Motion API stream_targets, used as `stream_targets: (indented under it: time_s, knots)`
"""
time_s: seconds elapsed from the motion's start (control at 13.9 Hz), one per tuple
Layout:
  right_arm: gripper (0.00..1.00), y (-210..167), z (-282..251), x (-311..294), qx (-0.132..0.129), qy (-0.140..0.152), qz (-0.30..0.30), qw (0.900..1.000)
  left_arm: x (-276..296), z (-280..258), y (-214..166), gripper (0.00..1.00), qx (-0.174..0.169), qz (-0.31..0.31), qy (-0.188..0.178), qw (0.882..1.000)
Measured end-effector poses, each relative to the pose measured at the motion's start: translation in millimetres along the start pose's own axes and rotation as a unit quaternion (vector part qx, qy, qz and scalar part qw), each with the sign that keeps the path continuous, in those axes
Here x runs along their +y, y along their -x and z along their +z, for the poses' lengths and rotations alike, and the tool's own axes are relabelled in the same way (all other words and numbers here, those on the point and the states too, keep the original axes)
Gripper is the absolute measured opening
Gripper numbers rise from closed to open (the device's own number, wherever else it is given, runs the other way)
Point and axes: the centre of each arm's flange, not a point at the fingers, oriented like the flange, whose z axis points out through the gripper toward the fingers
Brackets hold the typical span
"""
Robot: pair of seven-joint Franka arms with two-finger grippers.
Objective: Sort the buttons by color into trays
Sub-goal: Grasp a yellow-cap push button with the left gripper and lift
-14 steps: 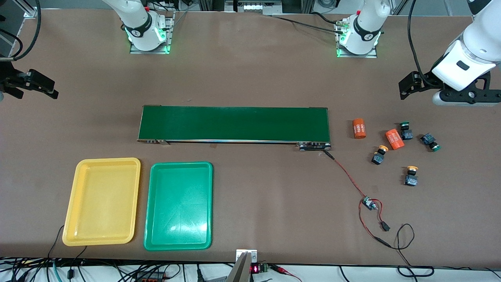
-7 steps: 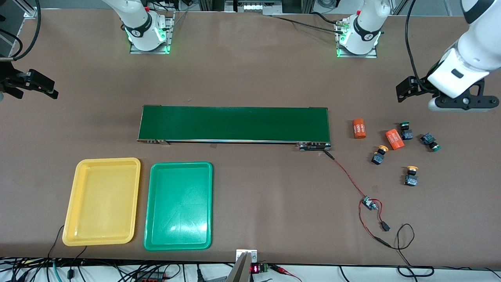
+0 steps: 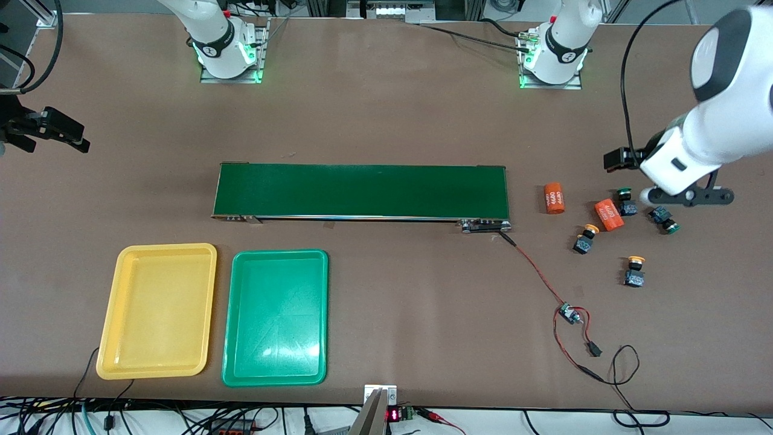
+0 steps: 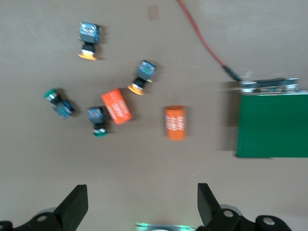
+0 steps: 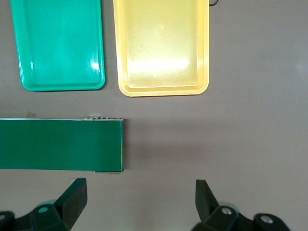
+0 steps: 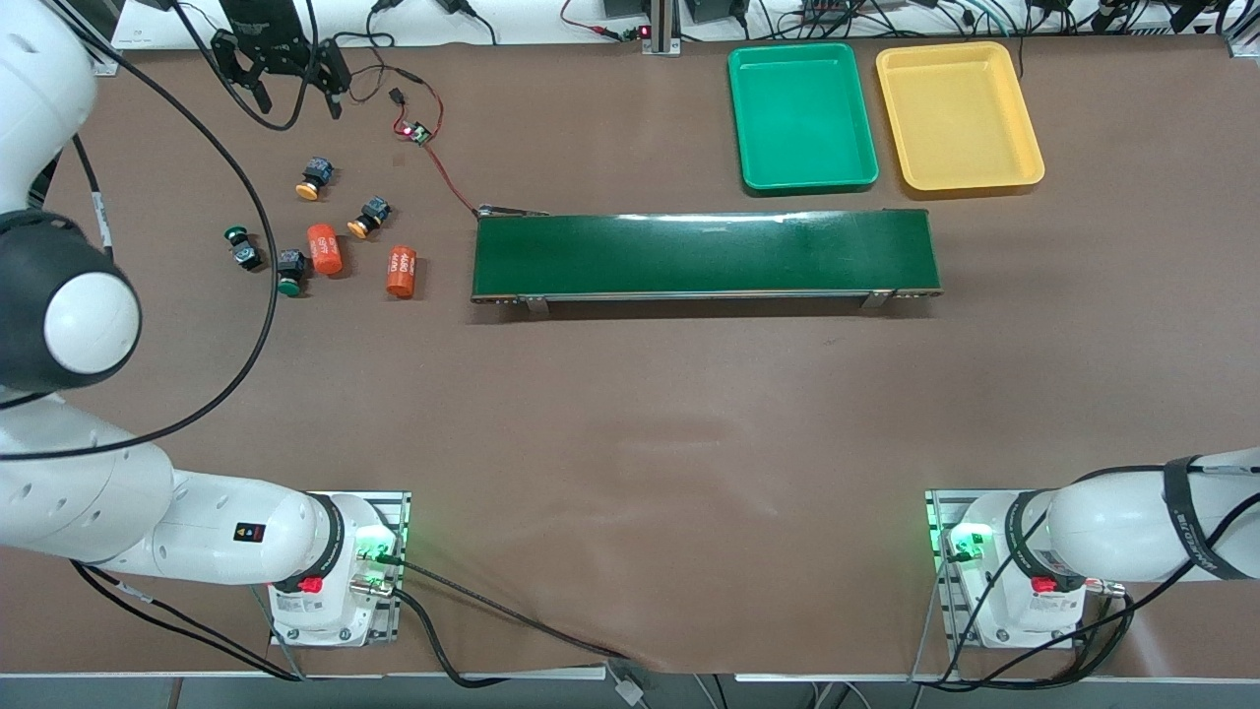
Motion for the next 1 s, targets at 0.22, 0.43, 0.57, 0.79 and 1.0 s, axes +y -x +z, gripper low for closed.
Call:
stream_targets:
  time_s: [0.22, 0.43, 0.57, 0.79, 1.0]
  knots:
    - [1.00, -0.3, 0.6, 0.3, 0.000, 0.000, 0.000, 1.000, -2.9, 49.1, -36.6, 1.00, -0.004, 0.052, -0.018, 0.998]
    - [1.00, -0.3, 0.7, 0.5, 0.000, 0.000, 0.000, 1.000, -14.5, 110.2, -63.5, 1.00, 0.034, 0.094, -0.015, 0.995]
    - [1.00, -0.3, 0.8, 1.1, -0.001, 0.000, 0.001, 1.000, -12.8, 155.1, -70.8, 1.00, 0.053, 0.108, -0.013, 0.993]
    - [1.00, -0.2, 1.0, 2.0, -0.001, 0.000, 0.002, 1.000, -9.3, 209.2, -82.3, 0.97, 0.084, 0.135, -0.011, 0.987]
    - [1.00, -0.2, 1.0, 2.1, -0.001, 0.000, 0.002, 1.000, -17.5, 256.1, -89.5, 0.93, 0.117, 0.152, -0.009, 0.981]
